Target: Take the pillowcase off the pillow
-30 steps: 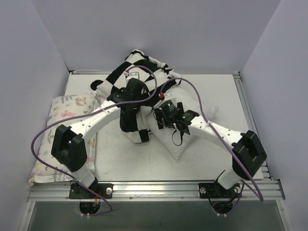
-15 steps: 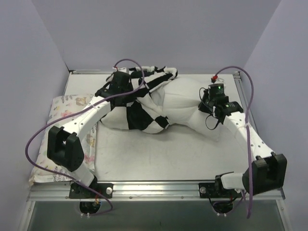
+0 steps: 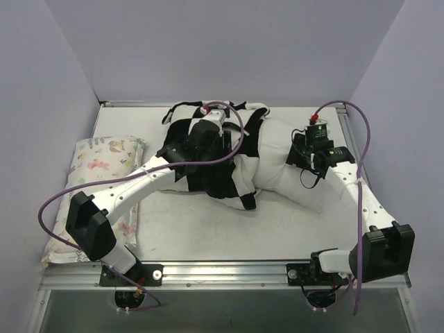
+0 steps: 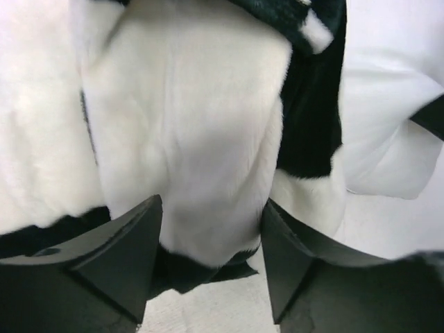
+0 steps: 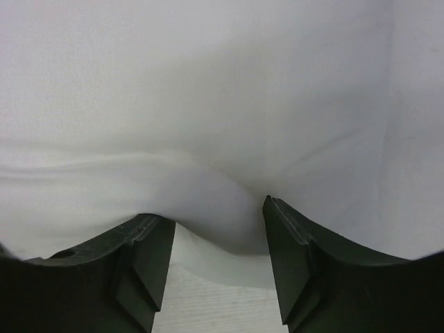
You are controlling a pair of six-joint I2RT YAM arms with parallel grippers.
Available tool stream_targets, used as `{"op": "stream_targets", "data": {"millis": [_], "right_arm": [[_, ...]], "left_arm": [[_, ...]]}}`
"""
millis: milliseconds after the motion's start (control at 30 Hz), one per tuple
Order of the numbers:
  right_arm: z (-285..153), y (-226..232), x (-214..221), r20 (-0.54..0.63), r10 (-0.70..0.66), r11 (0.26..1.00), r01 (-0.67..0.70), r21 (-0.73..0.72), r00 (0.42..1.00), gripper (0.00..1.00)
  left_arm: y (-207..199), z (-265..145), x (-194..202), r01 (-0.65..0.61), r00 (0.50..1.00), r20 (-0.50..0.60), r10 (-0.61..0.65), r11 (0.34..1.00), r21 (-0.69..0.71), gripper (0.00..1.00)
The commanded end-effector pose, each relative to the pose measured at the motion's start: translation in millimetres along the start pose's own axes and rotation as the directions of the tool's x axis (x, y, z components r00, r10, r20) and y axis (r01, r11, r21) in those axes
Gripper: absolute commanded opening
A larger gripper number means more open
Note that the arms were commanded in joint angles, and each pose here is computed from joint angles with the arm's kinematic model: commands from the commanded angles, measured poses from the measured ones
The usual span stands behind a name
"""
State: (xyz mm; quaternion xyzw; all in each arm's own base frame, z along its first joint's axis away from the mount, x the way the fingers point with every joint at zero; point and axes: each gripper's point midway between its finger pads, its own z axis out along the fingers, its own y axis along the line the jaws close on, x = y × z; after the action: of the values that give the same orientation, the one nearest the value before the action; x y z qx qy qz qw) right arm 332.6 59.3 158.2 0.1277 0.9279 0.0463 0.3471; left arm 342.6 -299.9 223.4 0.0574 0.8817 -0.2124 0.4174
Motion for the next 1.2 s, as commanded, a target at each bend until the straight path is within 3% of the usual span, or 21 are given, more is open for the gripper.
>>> {"op": "stream_targets", "data": {"millis": [0,100,200,233,433,600,667,700,767,800,967,1067,1100,1167], "right_arm": [[-21,-12,-19,0.080,0.011,0.998,-0.015,0.054,0.997,0.58],[-44,9,-28,0.155,-0.065,0.998,0.063,0.018,0.986,0.81],[-55,28,-38,0.222,-0.122,0.992,0.128,-0.012,0.967,0.93],[-55,33,-36,0.218,-0.132,0.989,0.142,-0.034,0.967,0.95],[-31,63,-23,0.157,-0.198,0.972,0.214,-0.096,0.968,0.99],[14,75,1,0.056,-0.210,0.970,0.215,-0.116,0.976,0.99],[36,74,12,-0.005,-0.205,0.973,0.203,-0.105,0.979,0.90],[41,75,14,-0.022,-0.199,0.975,0.196,-0.107,0.980,0.75],[56,65,19,-0.065,-0.166,0.984,0.161,-0.073,0.984,0.26],[58,63,20,-0.074,-0.158,0.986,0.153,-0.071,0.985,0.13],[58,62,17,-0.075,-0.143,0.988,0.138,-0.070,0.987,0.02],[53,59,9,-0.055,-0.131,0.990,0.128,-0.052,0.990,0.00],[51,54,6,-0.054,-0.123,0.992,0.121,-0.043,0.991,0.00],[44,50,-2,-0.039,-0.108,0.994,0.107,-0.038,0.993,0.00]], "left_arm": [[-20,-9,-22,-0.030,0.994,0.104,0.027,0.999,0.024,0.68],[-4,-17,-28,-0.004,0.989,0.145,0.009,0.999,-0.037,0.81],[19,-40,-44,0.042,0.978,0.210,-0.014,0.990,-0.131,0.85],[35,-52,-54,0.072,0.966,0.256,-0.022,0.979,-0.189,0.86],[108,-71,-45,0.194,0.962,0.247,-0.114,0.923,-0.332,0.90],[154,-50,5,0.259,0.964,0.158,-0.215,0.895,-0.363,0.93],[172,-37,17,0.310,0.949,0.159,-0.271,0.890,-0.334,0.93],[170,-32,21,0.323,0.946,0.140,-0.293,0.901,-0.289,0.94],[176,-22,23,0.351,0.936,0.139,-0.324,0.899,-0.261,0.94],[185,-19,27,0.362,0.932,0.132,-0.338,0.891,-0.274,0.94],[197,-4,28,0.383,0.923,0.141,-0.358,0.886,-0.261,0.89],[203,-5,20,0.383,0.923,0.147,-0.355,0.878,-0.286,0.55],[206,-5,19,0.379,0.925,0.145,-0.351,0.874,-0.305,0.27],[214,-13,9,0.368,0.930,0.161,-0.332,0.861,-0.352,0.10]]}}
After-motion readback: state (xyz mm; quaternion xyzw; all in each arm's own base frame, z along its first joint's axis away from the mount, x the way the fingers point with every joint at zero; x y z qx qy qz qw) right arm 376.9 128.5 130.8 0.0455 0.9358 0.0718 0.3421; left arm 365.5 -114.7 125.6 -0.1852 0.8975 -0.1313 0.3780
